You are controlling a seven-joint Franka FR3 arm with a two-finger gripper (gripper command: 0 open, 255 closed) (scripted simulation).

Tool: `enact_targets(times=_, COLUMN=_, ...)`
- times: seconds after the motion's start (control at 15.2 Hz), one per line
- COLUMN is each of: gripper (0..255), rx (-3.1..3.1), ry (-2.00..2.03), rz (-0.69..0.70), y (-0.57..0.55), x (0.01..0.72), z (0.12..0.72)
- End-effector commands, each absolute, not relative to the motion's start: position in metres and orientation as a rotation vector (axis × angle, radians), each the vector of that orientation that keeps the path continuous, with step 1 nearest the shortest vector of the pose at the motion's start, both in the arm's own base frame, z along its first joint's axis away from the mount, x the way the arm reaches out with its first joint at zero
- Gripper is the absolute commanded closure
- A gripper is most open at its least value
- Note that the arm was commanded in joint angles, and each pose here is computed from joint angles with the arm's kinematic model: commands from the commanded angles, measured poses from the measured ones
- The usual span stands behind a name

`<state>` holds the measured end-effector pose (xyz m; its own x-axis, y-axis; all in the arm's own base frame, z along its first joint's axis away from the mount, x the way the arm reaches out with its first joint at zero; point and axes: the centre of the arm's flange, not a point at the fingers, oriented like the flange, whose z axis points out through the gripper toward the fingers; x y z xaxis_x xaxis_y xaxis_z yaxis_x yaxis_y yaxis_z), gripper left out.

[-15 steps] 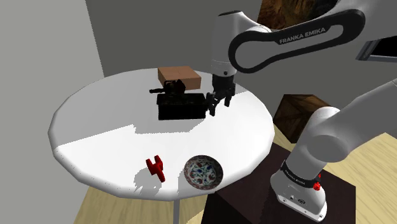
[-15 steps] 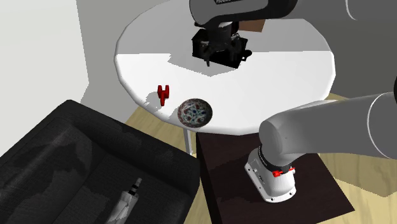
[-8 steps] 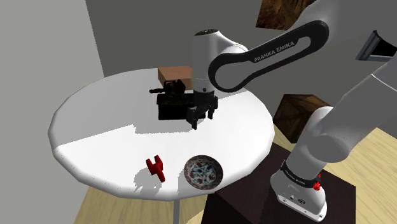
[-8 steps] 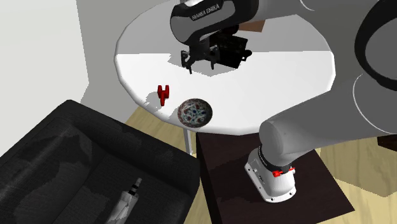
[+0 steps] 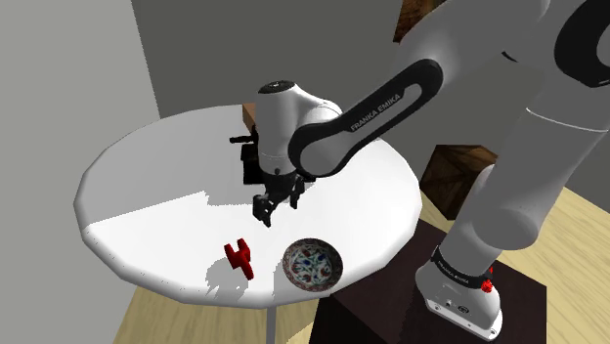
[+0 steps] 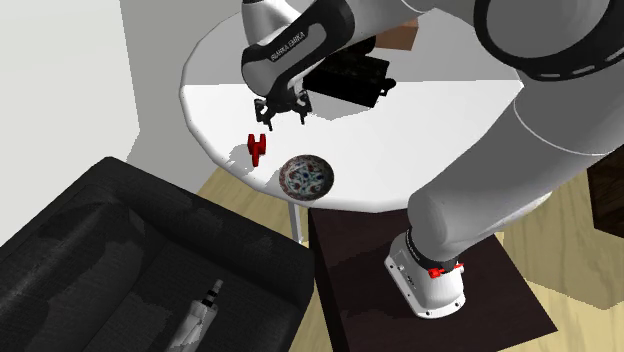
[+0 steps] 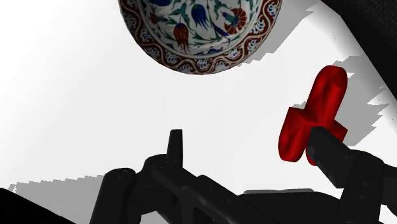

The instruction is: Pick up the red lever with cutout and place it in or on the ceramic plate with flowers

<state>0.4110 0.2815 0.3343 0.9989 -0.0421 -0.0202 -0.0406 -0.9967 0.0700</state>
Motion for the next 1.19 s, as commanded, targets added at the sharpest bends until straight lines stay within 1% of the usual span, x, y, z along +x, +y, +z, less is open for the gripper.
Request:
enact_targets(times=0.0, gripper=0, rx=3.076, ry=-0.059, rz=-0.029, y=0.3, x=0.418, z=0.318)
enact_targets(times=0.53, gripper=0, rx=3.091, ry=-0.034, rz=-0.014, y=0.38, x=0.447, z=0.259)
enact_targets(times=1.12, gripper=0, rx=3.091, ry=-0.033, rz=-0.014, y=0.381, x=0.447, z=0.216)
